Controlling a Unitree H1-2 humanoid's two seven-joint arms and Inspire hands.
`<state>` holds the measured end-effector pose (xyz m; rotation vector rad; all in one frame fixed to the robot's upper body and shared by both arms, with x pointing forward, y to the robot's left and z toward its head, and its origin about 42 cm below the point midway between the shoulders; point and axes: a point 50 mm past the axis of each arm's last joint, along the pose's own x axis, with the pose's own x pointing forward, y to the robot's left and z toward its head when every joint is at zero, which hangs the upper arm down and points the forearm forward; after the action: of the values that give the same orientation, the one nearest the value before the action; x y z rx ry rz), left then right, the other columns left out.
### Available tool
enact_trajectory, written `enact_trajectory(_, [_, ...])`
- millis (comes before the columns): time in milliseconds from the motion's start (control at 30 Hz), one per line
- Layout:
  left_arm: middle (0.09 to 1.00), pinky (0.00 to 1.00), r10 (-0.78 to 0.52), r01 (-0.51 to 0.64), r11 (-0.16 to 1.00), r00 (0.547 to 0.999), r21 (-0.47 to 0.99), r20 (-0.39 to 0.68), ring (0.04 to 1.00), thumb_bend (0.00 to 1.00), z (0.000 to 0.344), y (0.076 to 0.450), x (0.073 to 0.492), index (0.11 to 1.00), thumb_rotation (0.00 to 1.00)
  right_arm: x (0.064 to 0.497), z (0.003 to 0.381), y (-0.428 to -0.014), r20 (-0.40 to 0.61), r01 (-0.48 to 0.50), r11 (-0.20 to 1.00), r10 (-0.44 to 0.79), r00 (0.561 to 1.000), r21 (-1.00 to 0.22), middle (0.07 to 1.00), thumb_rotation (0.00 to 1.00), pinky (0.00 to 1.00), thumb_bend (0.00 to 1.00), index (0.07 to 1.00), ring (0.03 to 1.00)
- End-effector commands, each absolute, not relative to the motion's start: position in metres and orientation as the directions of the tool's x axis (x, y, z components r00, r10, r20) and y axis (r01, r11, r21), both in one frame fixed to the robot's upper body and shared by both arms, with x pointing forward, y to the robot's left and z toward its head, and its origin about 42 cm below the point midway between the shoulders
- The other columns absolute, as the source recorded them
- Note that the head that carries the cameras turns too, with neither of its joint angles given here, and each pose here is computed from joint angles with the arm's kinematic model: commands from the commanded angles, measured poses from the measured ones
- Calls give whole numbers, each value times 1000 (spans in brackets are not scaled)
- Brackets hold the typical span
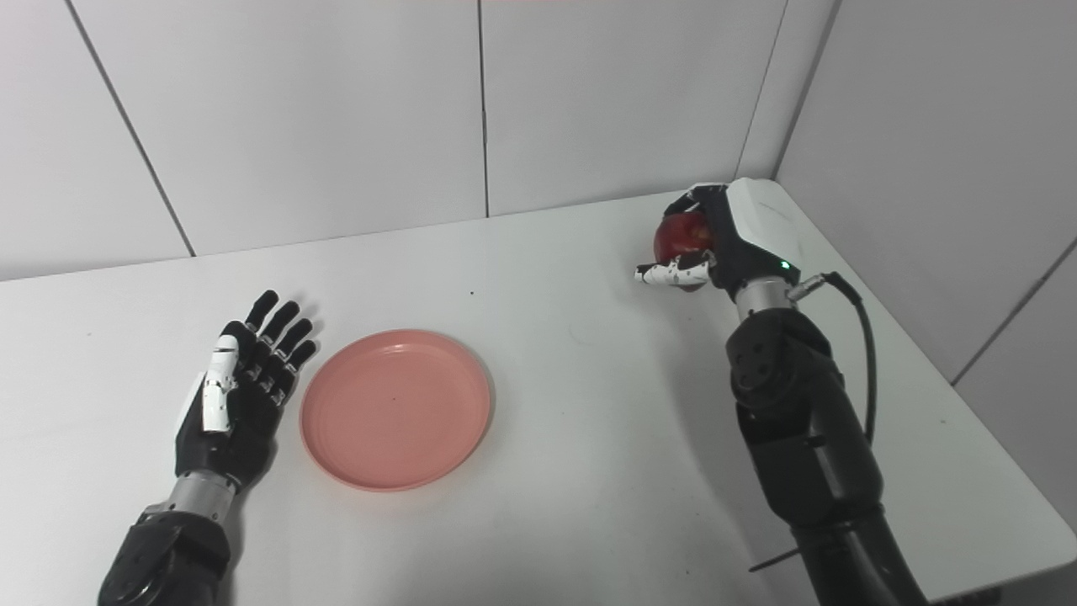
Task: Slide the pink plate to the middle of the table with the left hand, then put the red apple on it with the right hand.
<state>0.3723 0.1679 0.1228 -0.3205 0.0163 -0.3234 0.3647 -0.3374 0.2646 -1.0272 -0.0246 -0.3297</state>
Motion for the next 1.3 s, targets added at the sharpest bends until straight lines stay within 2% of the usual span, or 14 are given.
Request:
enact_trajectory(0, [944,941,-302,258,908,949,-331,-88,931,352,98,165,360,938,1000,368,304,-324,301,370,447,-220,928,-814,445,0,342,527,519,396])
enact_trajectory(100, [944,937,-301,258,909,949,-328,-89,929,356,98,162,360,939,1000,368,309,-314,319,375,456,-197,927,-807,430,0,295,526,521,370])
enact_trajectory(467, [943,938,-300,260,906,951,-333,-73,932,364,97,151,357,932,1000,389,313,-253,335,319,511,-63,940,-798,423,0,261,526,519,348])
enact_trajectory(600, [942,939,-299,259,905,952,-336,-70,931,363,96,148,356,931,1000,392,313,-238,338,304,521,-31,941,-798,413,0,196,524,523,292])
enact_trajectory(767, [938,927,-291,252,909,954,-333,-72,925,365,97,143,356,930,1000,395,312,-217,358,289,541,24,933,-790,413,0,226,525,521,312])
enact_trajectory(1033, [937,927,-282,244,914,956,-325,-75,926,357,99,135,355,927,1000,393,313,-183,354,251,564,78,932,-787,400,0,197,524,517,288])
enact_trajectory(1267, [930,912,-276,240,918,958,-315,-75,919,374,97,130,356,922,1000,392,311,-153,350,206,577,148,925,-790,420,0,257,526,519,332])
